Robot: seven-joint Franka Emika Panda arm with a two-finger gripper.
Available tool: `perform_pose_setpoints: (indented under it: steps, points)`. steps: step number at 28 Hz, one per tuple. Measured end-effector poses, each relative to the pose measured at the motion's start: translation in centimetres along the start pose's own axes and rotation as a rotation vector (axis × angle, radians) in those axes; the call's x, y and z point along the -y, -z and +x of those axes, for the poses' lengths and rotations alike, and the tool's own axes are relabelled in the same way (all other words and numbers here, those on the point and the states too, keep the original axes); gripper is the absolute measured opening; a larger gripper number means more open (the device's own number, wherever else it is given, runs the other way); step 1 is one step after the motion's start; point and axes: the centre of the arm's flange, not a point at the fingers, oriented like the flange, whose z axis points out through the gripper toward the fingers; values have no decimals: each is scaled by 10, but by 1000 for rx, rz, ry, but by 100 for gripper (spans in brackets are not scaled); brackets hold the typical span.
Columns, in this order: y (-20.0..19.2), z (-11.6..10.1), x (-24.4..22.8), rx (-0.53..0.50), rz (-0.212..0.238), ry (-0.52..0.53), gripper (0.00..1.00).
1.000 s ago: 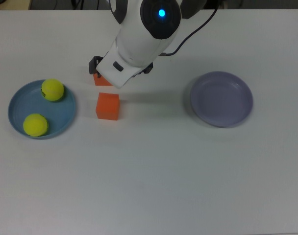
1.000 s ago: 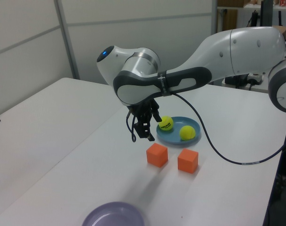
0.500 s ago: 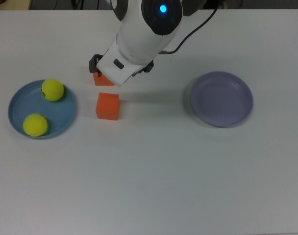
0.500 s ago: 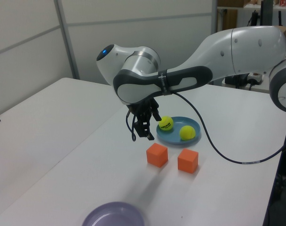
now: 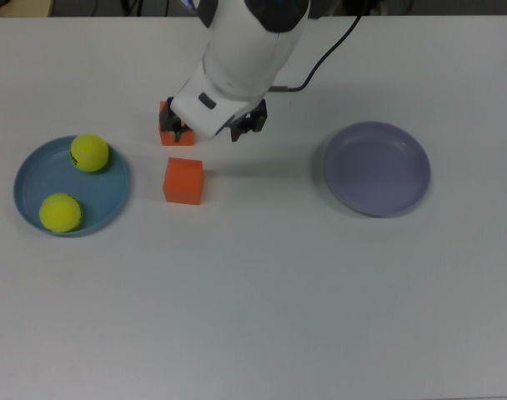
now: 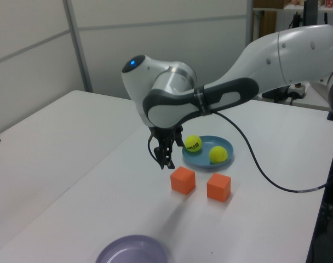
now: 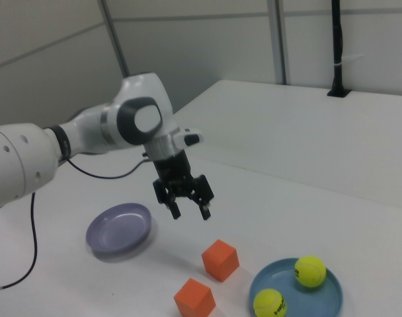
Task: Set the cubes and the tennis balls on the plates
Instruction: 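Lift the open gripper and move it above an orange cube, then lower the gripper and grasp the orange cube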
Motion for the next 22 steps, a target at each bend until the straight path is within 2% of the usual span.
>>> perform_pose_setpoints:
  steps: [4, 8, 13, 16, 22]
  points:
    - [-27, 9, 2, -9, -12, -2, 100]
    - [-63, 15, 6, 26, -79, 9, 100]
    - [-100, 22, 11, 70, -118, 16, 100]
    - [-112, 24, 13, 85, -125, 21, 100]
    - [-131, 27, 6, 108, -169, 32, 100]
